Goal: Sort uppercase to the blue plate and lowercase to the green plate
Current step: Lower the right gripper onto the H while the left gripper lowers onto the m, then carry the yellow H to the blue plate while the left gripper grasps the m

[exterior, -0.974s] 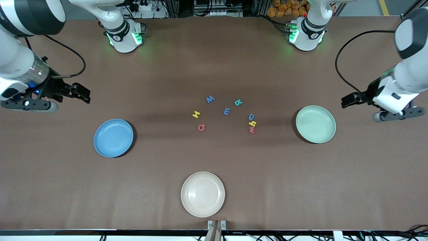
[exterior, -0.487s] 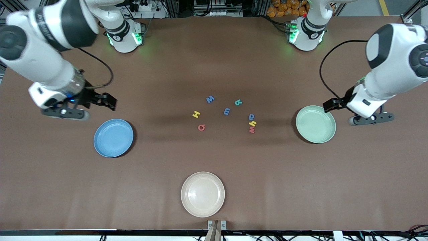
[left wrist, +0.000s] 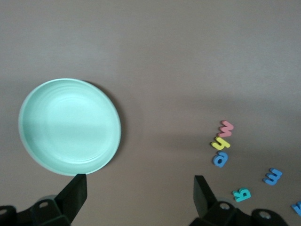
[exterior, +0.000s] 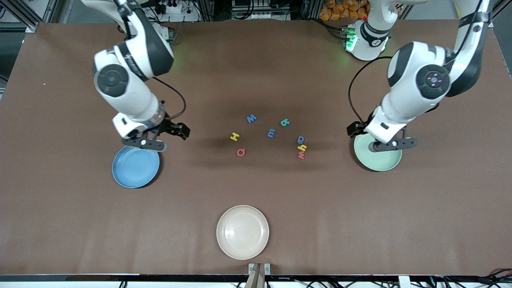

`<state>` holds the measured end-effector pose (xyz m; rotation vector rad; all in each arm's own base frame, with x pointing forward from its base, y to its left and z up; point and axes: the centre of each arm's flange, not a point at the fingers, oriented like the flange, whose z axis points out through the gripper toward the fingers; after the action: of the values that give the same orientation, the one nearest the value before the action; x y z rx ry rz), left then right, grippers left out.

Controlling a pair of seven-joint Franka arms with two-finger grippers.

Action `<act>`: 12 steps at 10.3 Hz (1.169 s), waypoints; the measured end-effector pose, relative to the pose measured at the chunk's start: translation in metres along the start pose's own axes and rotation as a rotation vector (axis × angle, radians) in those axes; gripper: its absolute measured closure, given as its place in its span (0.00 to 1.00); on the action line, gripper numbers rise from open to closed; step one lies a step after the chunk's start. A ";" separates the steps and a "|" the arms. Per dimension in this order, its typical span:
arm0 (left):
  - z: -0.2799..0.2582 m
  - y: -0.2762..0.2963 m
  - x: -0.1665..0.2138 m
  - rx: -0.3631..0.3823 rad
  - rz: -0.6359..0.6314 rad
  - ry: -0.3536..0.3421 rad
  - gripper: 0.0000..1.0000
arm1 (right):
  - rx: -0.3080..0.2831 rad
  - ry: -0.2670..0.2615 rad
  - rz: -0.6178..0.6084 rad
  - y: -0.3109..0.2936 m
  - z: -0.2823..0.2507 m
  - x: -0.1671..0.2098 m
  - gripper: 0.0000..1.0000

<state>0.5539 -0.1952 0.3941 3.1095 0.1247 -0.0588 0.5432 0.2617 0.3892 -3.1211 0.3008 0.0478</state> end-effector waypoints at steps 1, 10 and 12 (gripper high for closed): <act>0.017 0.011 0.002 -0.009 -0.006 0.008 0.00 | -0.014 0.001 0.018 -0.017 0.018 -0.011 0.00; 0.111 0.093 0.020 -0.086 -0.029 0.053 0.00 | -0.003 0.064 0.258 -0.120 0.185 -0.081 0.18; 0.140 0.113 0.013 -0.089 -0.035 0.052 0.00 | 0.008 0.052 0.308 -0.128 0.197 -0.084 0.20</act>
<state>0.5704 -0.3107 0.2569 3.0214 0.1785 0.0254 0.4792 0.4054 0.1949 -3.0401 0.7772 -0.0333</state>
